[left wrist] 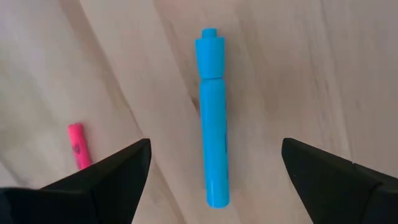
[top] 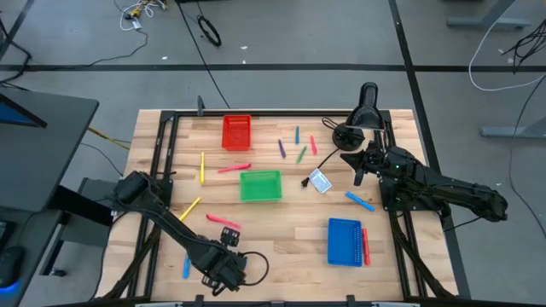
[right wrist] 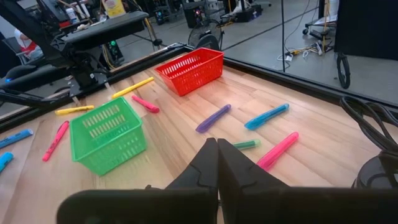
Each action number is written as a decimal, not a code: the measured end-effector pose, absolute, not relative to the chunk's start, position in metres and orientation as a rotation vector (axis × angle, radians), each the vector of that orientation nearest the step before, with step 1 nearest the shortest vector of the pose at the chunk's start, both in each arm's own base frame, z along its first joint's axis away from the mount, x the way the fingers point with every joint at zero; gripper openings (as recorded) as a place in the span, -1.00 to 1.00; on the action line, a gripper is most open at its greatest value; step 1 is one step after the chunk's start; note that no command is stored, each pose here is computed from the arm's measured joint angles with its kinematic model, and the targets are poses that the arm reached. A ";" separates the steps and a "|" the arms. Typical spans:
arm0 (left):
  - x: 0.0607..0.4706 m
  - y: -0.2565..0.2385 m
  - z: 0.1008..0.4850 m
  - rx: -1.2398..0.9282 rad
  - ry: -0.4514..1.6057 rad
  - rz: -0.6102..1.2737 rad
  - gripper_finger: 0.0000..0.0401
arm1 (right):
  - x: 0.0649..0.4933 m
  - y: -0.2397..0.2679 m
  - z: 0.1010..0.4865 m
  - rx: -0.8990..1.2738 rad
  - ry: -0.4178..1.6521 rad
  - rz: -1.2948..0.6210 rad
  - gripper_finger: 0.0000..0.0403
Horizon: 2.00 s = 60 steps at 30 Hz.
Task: Pick & Place Markers
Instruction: Put the bottom left blue highlighter pen into the green bin
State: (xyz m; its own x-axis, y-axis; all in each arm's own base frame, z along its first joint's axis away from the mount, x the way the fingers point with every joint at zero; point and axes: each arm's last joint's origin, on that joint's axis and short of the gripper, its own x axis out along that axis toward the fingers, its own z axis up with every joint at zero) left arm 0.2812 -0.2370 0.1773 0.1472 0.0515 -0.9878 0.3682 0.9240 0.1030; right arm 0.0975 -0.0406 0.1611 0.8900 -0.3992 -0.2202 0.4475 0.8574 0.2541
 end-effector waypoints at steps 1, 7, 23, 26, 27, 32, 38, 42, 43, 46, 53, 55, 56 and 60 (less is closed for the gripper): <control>0.282 -0.238 0.175 0.358 1.417 -0.238 0.83 | 0.097 -0.041 0.161 0.305 0.162 -0.447 -1.00; 0.287 -0.242 0.160 0.366 1.427 -0.268 0.83 | 0.097 -0.041 0.161 0.305 0.162 -0.447 -1.00; 0.289 -0.241 0.140 0.271 1.427 -0.334 0.83 | 0.097 -0.041 0.161 0.305 0.162 -0.447 -1.00; 0.289 -0.240 0.141 0.271 1.424 -0.334 0.80 | 0.097 -0.041 0.161 0.305 0.162 -0.447 -1.00; 0.289 -0.240 0.141 0.270 1.424 -0.334 0.77 | 0.097 -0.041 0.161 0.305 0.162 -0.447 -1.00; 0.289 -0.241 0.141 0.268 1.424 -0.335 0.51 | 0.097 -0.041 0.161 0.305 0.163 -0.447 -1.00; 0.288 -0.240 0.141 0.268 1.425 -0.336 0.06 | 0.097 -0.041 0.161 0.305 0.162 -0.447 -1.00; 0.288 -0.239 0.143 0.264 1.426 -0.335 -0.24 | 0.097 -0.041 0.161 0.305 0.162 -0.447 -1.00; 0.289 -0.238 0.143 0.263 1.427 -0.334 -0.31 | 0.097 -0.041 0.161 0.305 0.162 -0.447 -1.00; 0.289 -0.237 0.143 0.261 1.428 -0.333 -0.52 | 0.097 -0.041 0.161 0.305 0.162 -0.447 -1.00; 0.290 -0.233 0.146 0.255 1.435 -0.351 -0.68 | 0.097 -0.041 0.161 0.305 0.162 -0.447 -1.00; 0.289 -0.229 0.152 0.255 1.445 -0.344 -0.68 | 0.097 -0.041 0.161 0.305 0.162 -0.447 -1.00; 0.289 -0.227 0.158 0.247 1.435 -0.344 -0.68 | 0.097 -0.041 0.161 0.305 0.162 -0.447 -1.00; 0.285 -0.216 0.186 0.221 1.399 -0.344 -0.68 | 0.097 -0.041 0.161 0.305 0.162 -0.447 -1.00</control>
